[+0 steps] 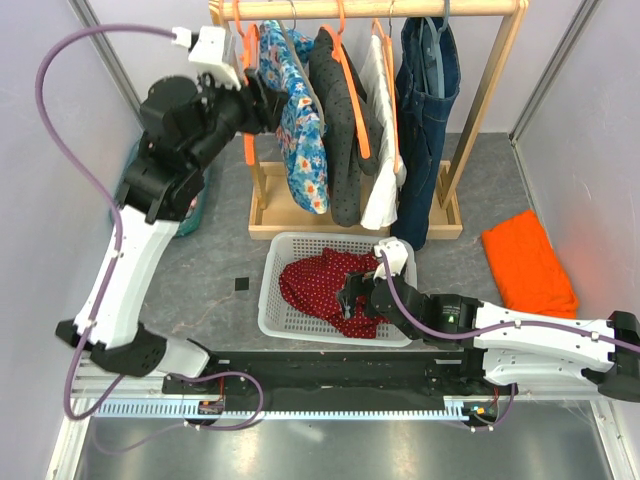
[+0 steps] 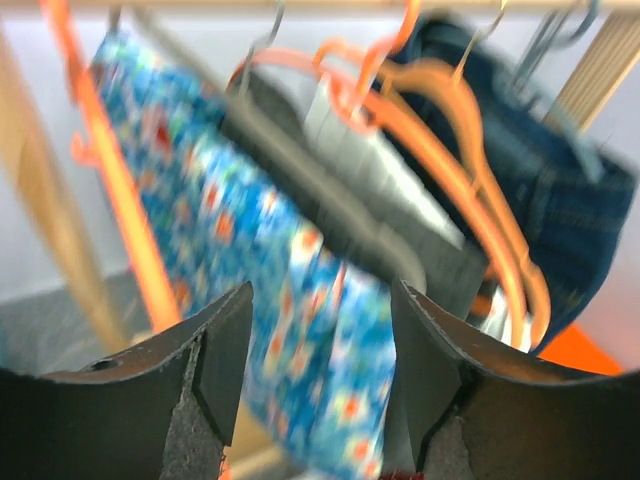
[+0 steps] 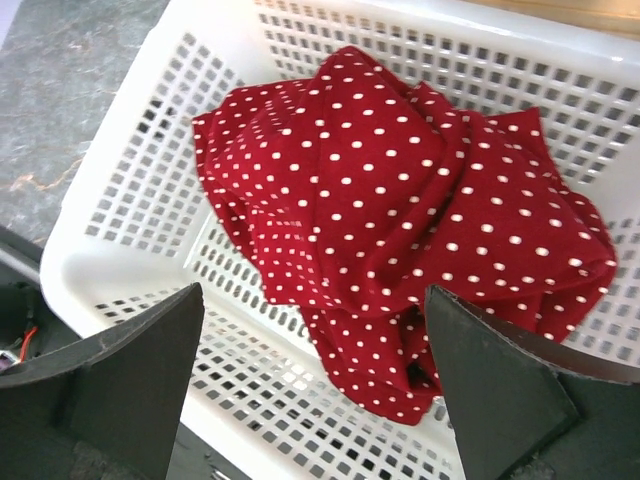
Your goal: Remove the skirt from the hanger
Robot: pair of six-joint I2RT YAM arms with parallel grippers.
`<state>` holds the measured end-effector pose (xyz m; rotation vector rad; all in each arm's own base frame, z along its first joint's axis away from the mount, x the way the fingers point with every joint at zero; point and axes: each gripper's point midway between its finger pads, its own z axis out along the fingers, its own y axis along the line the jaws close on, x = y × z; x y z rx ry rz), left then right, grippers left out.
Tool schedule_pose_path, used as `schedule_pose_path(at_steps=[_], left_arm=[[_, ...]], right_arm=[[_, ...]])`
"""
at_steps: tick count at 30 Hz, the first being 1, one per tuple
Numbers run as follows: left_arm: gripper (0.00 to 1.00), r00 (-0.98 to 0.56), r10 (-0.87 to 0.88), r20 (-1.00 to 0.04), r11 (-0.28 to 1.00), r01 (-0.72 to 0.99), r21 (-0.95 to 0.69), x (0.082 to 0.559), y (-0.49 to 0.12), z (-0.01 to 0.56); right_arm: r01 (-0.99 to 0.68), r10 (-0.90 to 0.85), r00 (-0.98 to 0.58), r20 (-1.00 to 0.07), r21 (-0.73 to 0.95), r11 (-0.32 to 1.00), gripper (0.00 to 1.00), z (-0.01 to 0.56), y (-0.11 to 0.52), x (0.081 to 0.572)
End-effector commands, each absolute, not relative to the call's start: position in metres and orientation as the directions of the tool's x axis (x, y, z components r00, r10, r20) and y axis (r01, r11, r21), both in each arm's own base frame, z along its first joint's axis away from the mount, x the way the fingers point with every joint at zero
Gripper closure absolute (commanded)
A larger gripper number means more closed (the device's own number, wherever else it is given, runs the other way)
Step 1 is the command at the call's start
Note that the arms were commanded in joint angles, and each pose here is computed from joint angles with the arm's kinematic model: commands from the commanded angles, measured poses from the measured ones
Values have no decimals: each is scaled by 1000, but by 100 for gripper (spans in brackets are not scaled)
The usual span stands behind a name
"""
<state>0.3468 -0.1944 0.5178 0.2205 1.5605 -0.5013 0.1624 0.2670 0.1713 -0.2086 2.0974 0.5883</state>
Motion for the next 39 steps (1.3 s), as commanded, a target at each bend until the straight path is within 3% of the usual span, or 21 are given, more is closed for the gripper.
schedule_pose_path(at_steps=[1, 11, 16, 23, 39], left_arm=[[35, -4, -303, -953, 823, 503, -264, 363, -218, 567], [35, 29, -346, -938, 809, 515, -283, 384, -250, 581], [37, 36, -287, -957, 840, 490, -234, 394, -280, 564], [38, 37, -195, -980, 929, 326, -173, 405, -265, 533], [38, 21, -87, -996, 963, 257, -79, 388, -233, 508]], right_arm=[[-414, 57, -568, -821, 345, 843, 2, 169, 282, 159], [-415, 25, -577, -816, 319, 852, 2, 156, 305, 165], [-413, 30, -582, -813, 326, 850, 2, 154, 304, 163], [-406, 56, -570, -819, 341, 848, 2, 158, 292, 161], [-386, 65, -559, -827, 328, 862, 2, 159, 281, 163]])
